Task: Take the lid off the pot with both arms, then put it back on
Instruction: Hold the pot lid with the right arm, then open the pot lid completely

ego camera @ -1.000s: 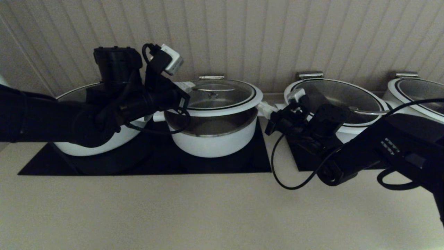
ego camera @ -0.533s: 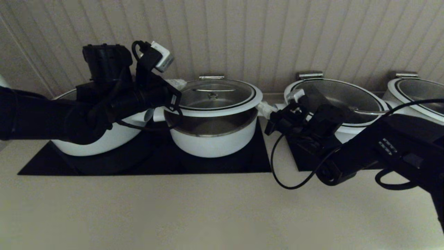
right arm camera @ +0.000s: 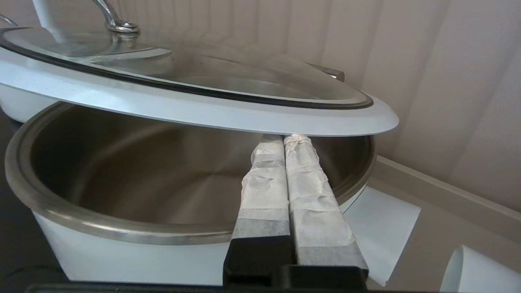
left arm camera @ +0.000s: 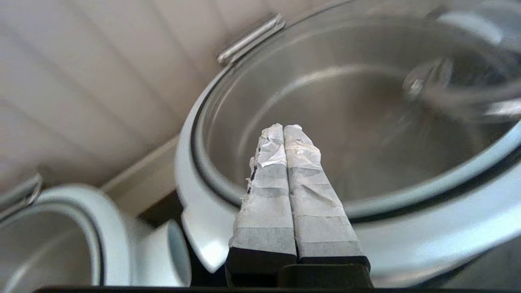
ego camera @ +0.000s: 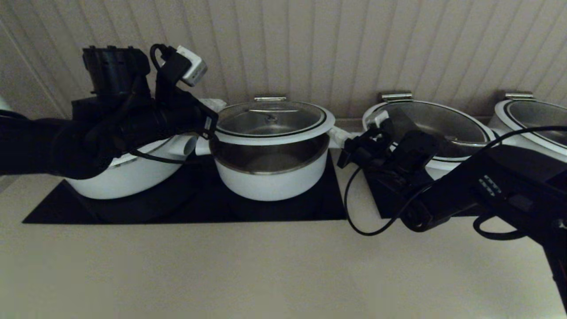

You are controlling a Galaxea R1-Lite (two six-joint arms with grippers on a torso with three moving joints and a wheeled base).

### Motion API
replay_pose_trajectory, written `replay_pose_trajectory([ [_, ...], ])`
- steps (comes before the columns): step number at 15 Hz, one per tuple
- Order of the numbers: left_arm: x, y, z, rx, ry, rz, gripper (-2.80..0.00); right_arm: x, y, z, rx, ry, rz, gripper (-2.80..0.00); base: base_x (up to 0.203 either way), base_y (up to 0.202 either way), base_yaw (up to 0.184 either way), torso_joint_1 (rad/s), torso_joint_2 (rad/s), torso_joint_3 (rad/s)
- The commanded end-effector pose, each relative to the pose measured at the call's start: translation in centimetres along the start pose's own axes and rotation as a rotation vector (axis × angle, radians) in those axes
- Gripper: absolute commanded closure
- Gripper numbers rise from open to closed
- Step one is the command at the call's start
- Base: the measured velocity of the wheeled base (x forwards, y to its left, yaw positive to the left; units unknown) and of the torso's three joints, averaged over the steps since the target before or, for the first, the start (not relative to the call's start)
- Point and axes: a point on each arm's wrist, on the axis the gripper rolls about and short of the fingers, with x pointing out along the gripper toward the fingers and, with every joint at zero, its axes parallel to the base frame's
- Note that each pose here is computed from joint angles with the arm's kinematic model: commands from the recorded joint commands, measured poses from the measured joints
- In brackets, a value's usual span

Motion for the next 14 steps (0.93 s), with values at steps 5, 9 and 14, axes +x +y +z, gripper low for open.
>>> replay_pose_trajectory([
  [5, -2.8, 0.7, 0.6, -0.008, 0.042, 0.012, 0.0, 0.2, -0.2, 0.0, -0.008, -0.014, -0.003, 0.0, 0.0, 0.0, 0.0, 0.0, 0.0, 0.0],
  [9, -5.2, 0.1, -0.1, -0.026, 0.123, -0.016, 0.0, 0.1, -0.5, -0.2, -0.012, -0.014, -0.013, 0.0, 0.0, 0.0, 0.0, 0.0, 0.0, 0.0],
  [14, -7.3, -2.1, -4.1, -0.058, 0.252, -0.073, 0.0, 0.4, -1.2, 0.0, -0.025, -0.032, -0.025, 0.0, 0.0, 0.0, 0.0, 0.0, 0.0, 0.0],
])
